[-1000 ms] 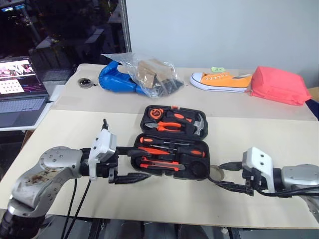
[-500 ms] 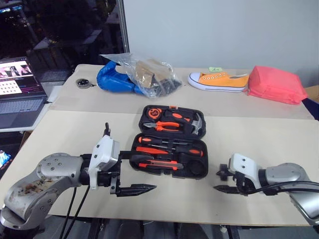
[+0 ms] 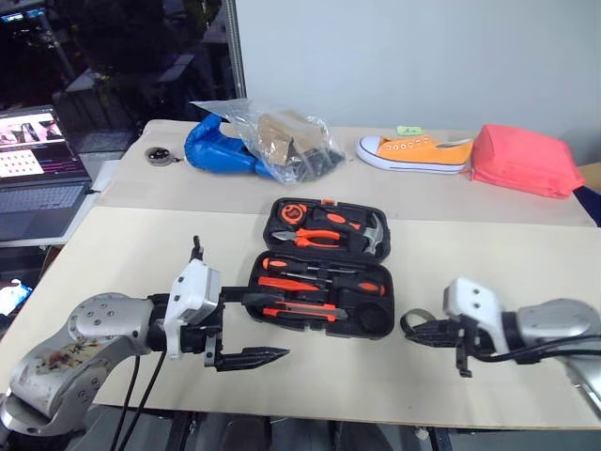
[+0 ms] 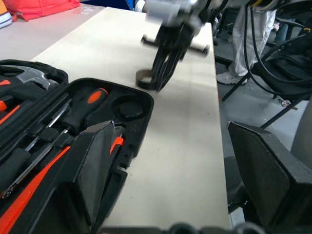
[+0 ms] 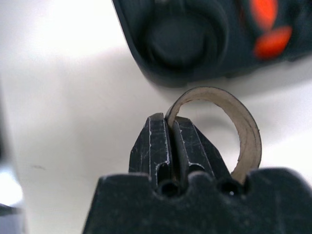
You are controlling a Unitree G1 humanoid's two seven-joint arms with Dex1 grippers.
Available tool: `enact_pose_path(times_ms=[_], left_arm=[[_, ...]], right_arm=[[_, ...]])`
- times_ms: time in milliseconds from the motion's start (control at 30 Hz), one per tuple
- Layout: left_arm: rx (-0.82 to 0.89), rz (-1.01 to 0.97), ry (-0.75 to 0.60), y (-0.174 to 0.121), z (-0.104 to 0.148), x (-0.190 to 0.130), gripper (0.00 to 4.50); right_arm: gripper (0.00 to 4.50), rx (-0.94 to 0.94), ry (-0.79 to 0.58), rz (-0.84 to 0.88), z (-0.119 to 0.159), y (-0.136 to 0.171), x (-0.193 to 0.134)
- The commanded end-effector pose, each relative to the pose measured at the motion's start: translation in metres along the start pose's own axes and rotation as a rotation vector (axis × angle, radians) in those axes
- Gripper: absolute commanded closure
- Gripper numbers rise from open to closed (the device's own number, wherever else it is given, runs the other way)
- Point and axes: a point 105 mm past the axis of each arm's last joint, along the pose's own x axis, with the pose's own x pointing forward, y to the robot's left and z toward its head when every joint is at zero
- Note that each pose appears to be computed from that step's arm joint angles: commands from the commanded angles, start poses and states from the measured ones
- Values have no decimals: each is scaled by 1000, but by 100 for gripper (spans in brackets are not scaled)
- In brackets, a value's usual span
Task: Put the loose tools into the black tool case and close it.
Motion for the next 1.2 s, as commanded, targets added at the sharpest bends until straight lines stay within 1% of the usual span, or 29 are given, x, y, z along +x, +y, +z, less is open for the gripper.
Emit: enact_pose_path(times_ms=[33,133,267,467,633,733,800,867,900,933,967,1000,1033,1067,1167,1200], left_arm=[[29,-13,-12,-8,12,-1,51],[25,-14,-10,-12,15,-3,51],[19,-5,1,-17,17,-7,51],[5,38,18,-23,14,-12,51],[0,67,19,-24,11,-13,51],[-1,76,21,-24,9,-14,51],[-1,81,23,-24,9,-15,51],[0,87,25,-23,8,-16,51],[0,89,26,-23,8,-16,51],[1,91,28,-22,7,-16,51],[1,94,30,-22,7,-17,51],[0,98,33,-21,7,-17,51],[-2,103,34,-20,6,-18,51],[-13,116,27,-17,7,-18,51],[-63,191,4,-3,5,-21,51],[-62,252,0,7,4,-22,51]], right_arm=[[448,-95,-43,66,29,5,16],[448,-122,-37,116,33,5,41],[448,-161,45,111,22,-7,57],[448,-156,105,122,16,-15,61],[448,-140,141,190,9,-9,66],[448,-123,155,255,5,-1,67],[448,-126,174,266,1,0,67],[375,-133,177,259,-1,-2,67],[353,-135,175,259,-1,-3,67],[319,-140,165,254,0,-4,67],[277,-146,152,248,2,-5,67],[258,-148,131,233,6,-7,66],[216,-149,108,220,10,-8,66],[187,-142,74,216,16,-8,64],[187,-114,-63,185,40,-10,55],[187,-88,-120,159,48,-13,50]])
